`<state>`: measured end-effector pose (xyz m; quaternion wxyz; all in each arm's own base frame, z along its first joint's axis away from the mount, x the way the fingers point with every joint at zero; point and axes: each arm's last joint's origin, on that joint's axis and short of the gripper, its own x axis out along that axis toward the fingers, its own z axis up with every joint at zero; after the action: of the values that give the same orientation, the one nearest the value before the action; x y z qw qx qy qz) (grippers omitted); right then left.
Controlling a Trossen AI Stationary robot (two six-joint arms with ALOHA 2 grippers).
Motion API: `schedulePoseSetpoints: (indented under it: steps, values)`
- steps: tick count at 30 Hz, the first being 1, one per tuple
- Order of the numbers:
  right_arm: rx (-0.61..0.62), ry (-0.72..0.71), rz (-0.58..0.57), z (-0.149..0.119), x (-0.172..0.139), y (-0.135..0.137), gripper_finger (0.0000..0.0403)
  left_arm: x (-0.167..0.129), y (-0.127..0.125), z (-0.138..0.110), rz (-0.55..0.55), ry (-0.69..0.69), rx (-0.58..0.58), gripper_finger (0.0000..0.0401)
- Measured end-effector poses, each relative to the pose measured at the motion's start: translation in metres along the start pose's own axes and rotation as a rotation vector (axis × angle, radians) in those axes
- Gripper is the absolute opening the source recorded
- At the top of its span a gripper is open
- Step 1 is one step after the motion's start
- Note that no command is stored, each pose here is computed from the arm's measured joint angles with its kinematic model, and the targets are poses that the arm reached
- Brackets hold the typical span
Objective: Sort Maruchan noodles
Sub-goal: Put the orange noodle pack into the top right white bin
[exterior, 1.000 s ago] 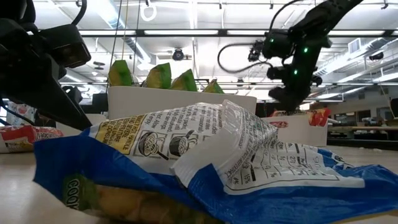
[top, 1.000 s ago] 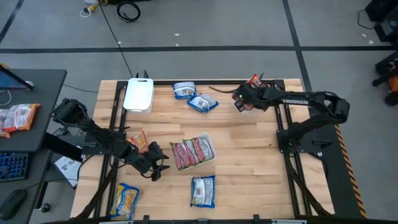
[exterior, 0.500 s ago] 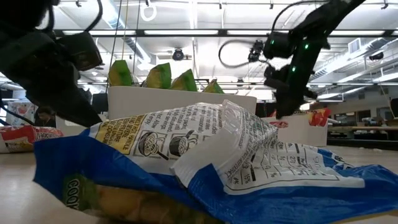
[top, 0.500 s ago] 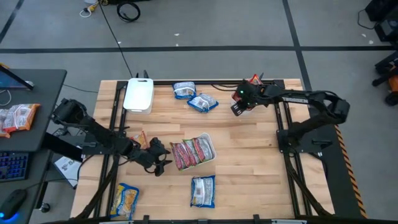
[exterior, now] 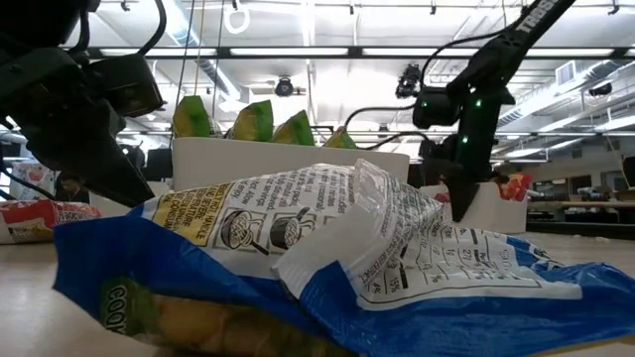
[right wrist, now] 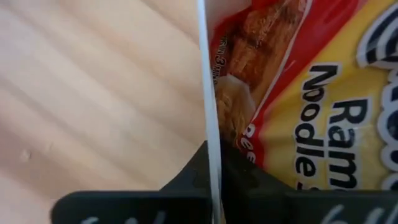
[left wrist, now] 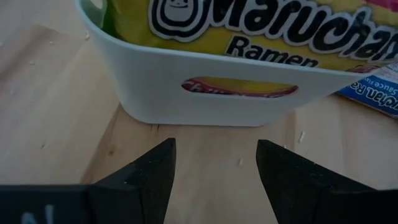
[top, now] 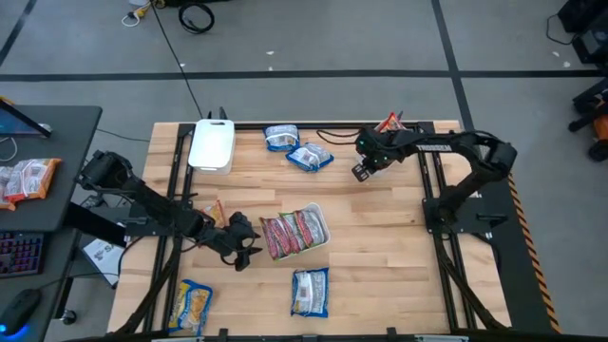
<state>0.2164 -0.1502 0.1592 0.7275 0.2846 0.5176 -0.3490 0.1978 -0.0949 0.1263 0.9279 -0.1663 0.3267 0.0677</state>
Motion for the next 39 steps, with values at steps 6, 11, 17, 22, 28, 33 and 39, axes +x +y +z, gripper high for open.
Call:
schedulePoseSetpoints:
  steps: [6, 11, 17, 22, 28, 33, 39]
  values:
    - [-0.041, 0.003, 0.034, -0.01, -0.025, 0.003, 0.01, 0.001, 0.001, 0.001, 0.006, 0.0, 0.007, 0.0227]
    - [-0.046, -0.043, -0.005, -0.014, -0.044, -0.002, 0.0178, 0.001, 0.003, 0.002, 0.014, -0.003, -0.001, 0.0227]
    - [0.003, -0.266, -0.042, -0.004, -0.064, -0.004, 0.0208, 0.002, 0.003, 0.002, 0.013, -0.003, -0.01, 0.0227]
    - [0.114, -0.347, -0.026, 0.008, -0.064, -0.01, 0.0154, 0.001, 0.003, 0.002, 0.013, -0.003, -0.01, 0.0227]
    - [0.177, -0.239, -0.006, 0.012, -0.04, -0.016, 0.0034, 0.001, 0.003, 0.002, 0.013, -0.003, -0.009, 0.0227]
    - [0.15, -0.148, 0.052, 0.014, -0.017, -0.012, 0.0018, 0.001, 0.003, 0.002, 0.012, -0.003, -0.008, 0.0227]
    - [0.03, -0.056, -0.107, 0.011, 0.005, -0.014, 0.0007, 0.001, 0.003, 0.002, 0.012, -0.003, -0.007, 0.0227]
